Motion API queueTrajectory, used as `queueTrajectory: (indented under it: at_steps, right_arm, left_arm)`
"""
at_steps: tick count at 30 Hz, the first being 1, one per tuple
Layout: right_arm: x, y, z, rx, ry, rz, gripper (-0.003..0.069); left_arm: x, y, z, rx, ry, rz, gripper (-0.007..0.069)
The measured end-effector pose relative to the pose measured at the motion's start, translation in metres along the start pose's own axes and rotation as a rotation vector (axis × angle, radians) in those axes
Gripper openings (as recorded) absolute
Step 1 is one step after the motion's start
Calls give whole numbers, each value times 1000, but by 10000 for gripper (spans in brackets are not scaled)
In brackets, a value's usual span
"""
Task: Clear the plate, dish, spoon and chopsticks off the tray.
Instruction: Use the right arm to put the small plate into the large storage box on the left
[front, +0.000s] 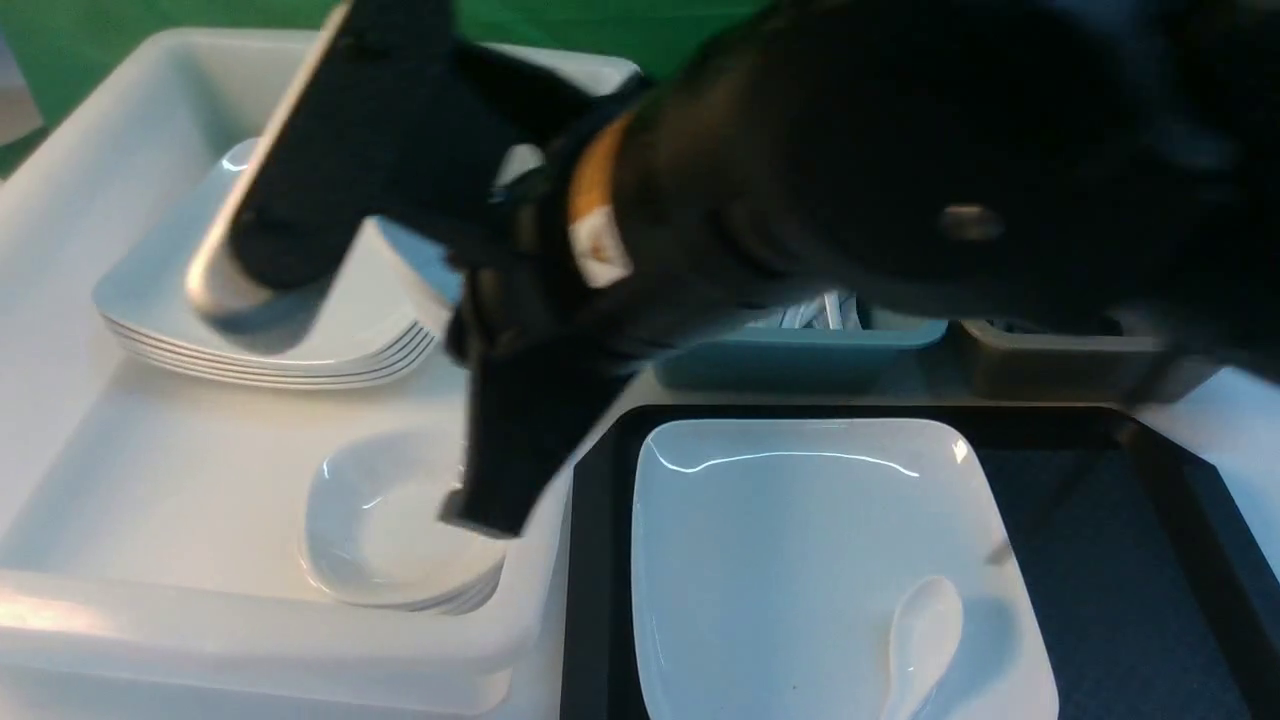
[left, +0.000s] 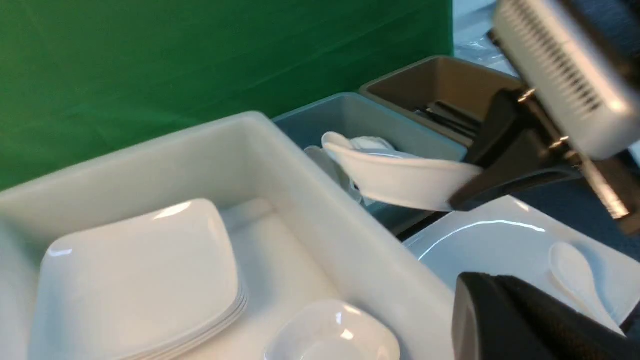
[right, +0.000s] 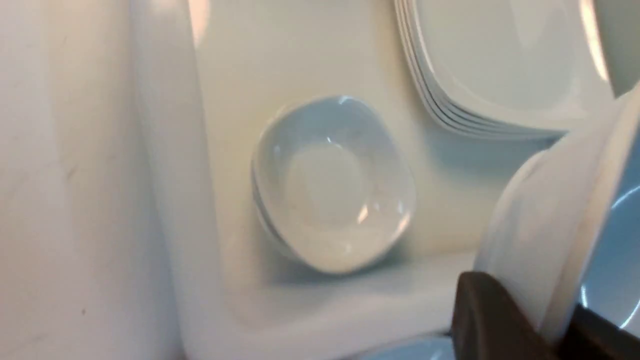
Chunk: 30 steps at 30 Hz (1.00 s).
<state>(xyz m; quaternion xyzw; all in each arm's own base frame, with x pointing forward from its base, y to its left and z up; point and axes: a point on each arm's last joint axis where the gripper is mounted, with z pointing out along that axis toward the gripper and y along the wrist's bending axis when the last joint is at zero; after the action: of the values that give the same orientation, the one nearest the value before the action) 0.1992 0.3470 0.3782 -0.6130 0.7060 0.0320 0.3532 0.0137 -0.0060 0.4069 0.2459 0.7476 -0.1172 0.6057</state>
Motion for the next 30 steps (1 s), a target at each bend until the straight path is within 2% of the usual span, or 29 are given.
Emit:
queueTrajectory:
  at_steps: [8,13,19,23,27,29,30]
  right_arm:
    - [-23,17,85,-89,62,-94,56]
    - [-14,30,127,-129,139,-143,56]
    - [-3,33,154,-146,192,-144,76]
    - [-2,30,157,-148,193,-131,165]
    - [-1,30,156,-150,208,-132,425]
    - [0,30,154,-152,224,-132,473]
    - [1,28,149,-152,238,-129,522]
  left_arm:
    - [15,2,-29,-43,-17,-9,13]
    - [16,2,-32,-44,-24,-10,13]
    - [16,2,-32,-44,-24,-11,13]
    - [16,2,-32,-44,-24,-11,13]
    - [16,1,-32,-33,-25,-18,13]
    - [16,1,-32,-26,-26,-22,13]
    - [16,0,-32,-17,-26,-27,13]
